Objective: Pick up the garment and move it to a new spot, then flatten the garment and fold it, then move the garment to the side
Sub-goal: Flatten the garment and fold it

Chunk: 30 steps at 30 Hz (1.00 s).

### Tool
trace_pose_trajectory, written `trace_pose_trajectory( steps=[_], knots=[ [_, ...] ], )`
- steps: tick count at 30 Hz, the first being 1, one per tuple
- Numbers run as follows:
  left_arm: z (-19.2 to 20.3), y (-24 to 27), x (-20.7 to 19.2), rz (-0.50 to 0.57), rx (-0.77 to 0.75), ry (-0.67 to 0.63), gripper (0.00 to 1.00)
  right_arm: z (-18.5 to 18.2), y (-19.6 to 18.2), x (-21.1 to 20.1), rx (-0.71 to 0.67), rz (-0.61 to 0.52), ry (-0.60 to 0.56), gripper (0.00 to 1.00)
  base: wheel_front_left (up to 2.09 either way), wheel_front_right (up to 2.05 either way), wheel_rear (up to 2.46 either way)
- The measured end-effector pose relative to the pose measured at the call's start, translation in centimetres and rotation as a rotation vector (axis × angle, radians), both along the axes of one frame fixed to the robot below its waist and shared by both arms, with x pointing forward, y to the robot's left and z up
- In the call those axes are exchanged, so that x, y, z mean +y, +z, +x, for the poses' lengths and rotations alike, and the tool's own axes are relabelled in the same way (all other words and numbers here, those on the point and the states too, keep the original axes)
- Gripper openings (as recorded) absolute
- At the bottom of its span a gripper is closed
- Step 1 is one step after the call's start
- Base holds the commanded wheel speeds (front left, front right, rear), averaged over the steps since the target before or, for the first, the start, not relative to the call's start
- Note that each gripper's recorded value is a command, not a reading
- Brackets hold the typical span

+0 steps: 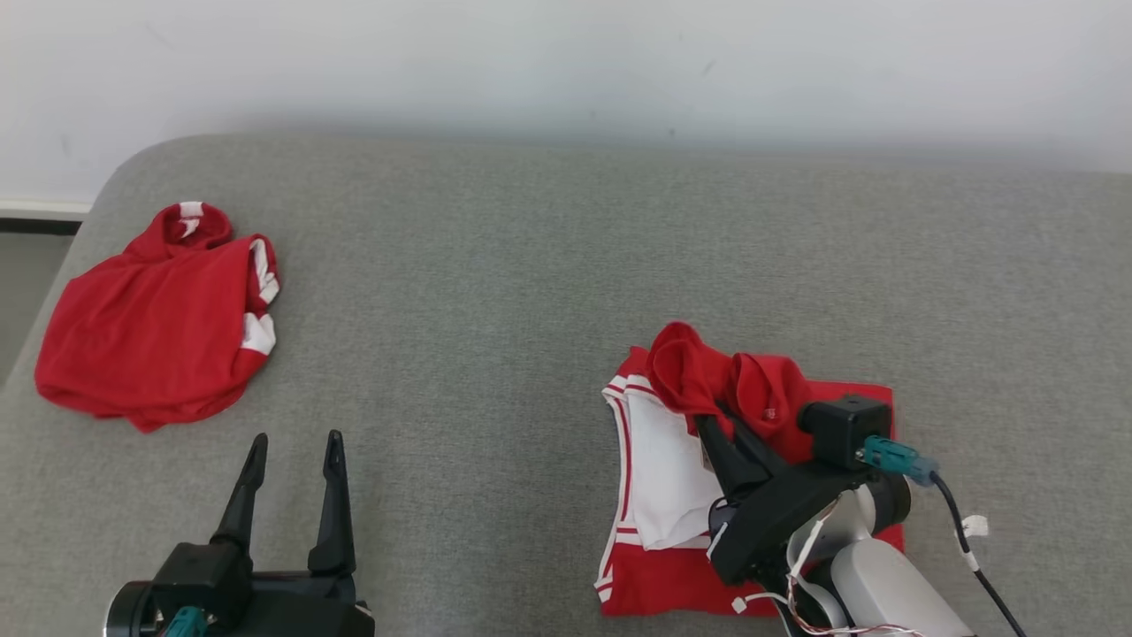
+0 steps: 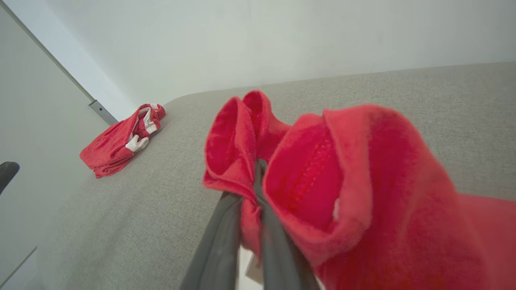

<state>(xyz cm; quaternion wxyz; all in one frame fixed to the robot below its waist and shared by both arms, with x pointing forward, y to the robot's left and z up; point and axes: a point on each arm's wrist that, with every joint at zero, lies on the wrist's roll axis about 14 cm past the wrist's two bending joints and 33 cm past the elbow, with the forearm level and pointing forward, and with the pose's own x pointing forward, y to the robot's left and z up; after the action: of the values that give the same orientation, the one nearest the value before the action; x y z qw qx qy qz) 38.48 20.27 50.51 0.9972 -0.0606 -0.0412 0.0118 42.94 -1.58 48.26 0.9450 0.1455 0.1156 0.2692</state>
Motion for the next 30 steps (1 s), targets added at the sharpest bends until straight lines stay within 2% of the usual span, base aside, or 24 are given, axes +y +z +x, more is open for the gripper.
trace_pose_trajectory(
  steps=[1,2,3,4,7,12,19,30],
  knots=[
    [-0.1,-0.1,0.1,0.0,0.004,0.003,1.0,0.0,-0.4,0.3,0.01,-0.002,0.006,0.0,0.0,0.0,0.0],
    [-0.1,-0.3,0.2,0.001,0.008,0.005,1.0,0.0,-0.9,0.5,0.025,-0.009,0.012,0.08,0.0,0.0,0.0],
    [-0.2,-0.4,0.3,0.0,0.013,0.009,1.0,-0.1,-1.3,0.7,0.033,-0.019,0.021,0.7,0.0,0.0,0.0],
    [-0.2,-0.5,0.3,0.0,0.016,0.01,1.0,0.0,-1.5,0.8,0.033,-0.02,0.021,1.0,0.0,0.0,0.0],
    [-0.1,-0.7,0.4,0.001,0.021,0.016,1.0,0.2,-1.5,0.8,0.02,-0.014,0.014,1.0,0.0,0.0,0.0],
    [0.0,-0.8,0.3,0.001,0.025,0.012,1.0,0.6,0.9,0.1,-0.083,0.018,-0.006,1.0,0.0,0.0,0.0],
    [0.1,-0.5,-0.6,0.003,0.015,-0.017,1.0,1.3,4.9,-4.5,-0.234,0.03,-0.102,1.0,0.0,0.0,0.0],
    [0.0,-0.1,-0.8,0.008,0.0,-0.03,1.0,1.0,3.3,-12.5,-0.197,-0.053,-0.274,1.0,0.0,0.0,0.0]
  ],
)
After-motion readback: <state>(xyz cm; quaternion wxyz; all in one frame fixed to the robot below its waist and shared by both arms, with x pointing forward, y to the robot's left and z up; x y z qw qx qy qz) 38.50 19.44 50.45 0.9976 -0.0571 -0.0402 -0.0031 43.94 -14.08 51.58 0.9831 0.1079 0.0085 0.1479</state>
